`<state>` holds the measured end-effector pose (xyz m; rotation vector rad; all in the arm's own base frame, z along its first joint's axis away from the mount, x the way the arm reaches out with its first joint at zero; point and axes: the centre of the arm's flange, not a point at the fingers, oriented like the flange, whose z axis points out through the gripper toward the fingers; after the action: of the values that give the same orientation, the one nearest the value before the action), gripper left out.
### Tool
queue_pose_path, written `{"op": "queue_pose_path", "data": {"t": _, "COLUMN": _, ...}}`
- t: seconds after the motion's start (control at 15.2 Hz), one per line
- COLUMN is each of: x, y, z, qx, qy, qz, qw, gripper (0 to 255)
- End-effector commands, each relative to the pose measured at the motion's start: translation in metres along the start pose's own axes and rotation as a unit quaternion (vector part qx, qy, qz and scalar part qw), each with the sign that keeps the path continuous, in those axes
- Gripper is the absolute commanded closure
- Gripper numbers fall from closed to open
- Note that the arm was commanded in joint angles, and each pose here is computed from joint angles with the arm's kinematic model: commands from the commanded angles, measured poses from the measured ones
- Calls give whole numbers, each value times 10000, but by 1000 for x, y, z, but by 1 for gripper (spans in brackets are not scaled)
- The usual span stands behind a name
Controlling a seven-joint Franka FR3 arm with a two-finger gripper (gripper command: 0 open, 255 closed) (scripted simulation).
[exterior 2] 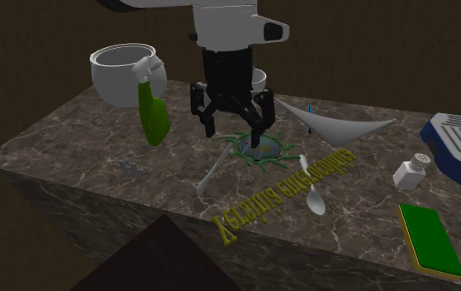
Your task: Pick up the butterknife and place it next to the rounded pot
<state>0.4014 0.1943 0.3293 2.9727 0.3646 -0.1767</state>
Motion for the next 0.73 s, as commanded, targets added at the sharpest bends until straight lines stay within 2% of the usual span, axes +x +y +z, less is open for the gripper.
{"op": "queue_pose_path", "data": {"t": 0.0, "x": 12, "y": -19, "z": 18, "qx": -40, "qy": 18, "qz": -115, "qw": 9999, "gripper": 0}}
{"op": "queue_pose_path", "data": {"t": 0.66, "x": 66, "y": -103, "z": 99, "qx": -260, "qy": 84, "qz": -652, "qw": 9975, "gripper": 0}}
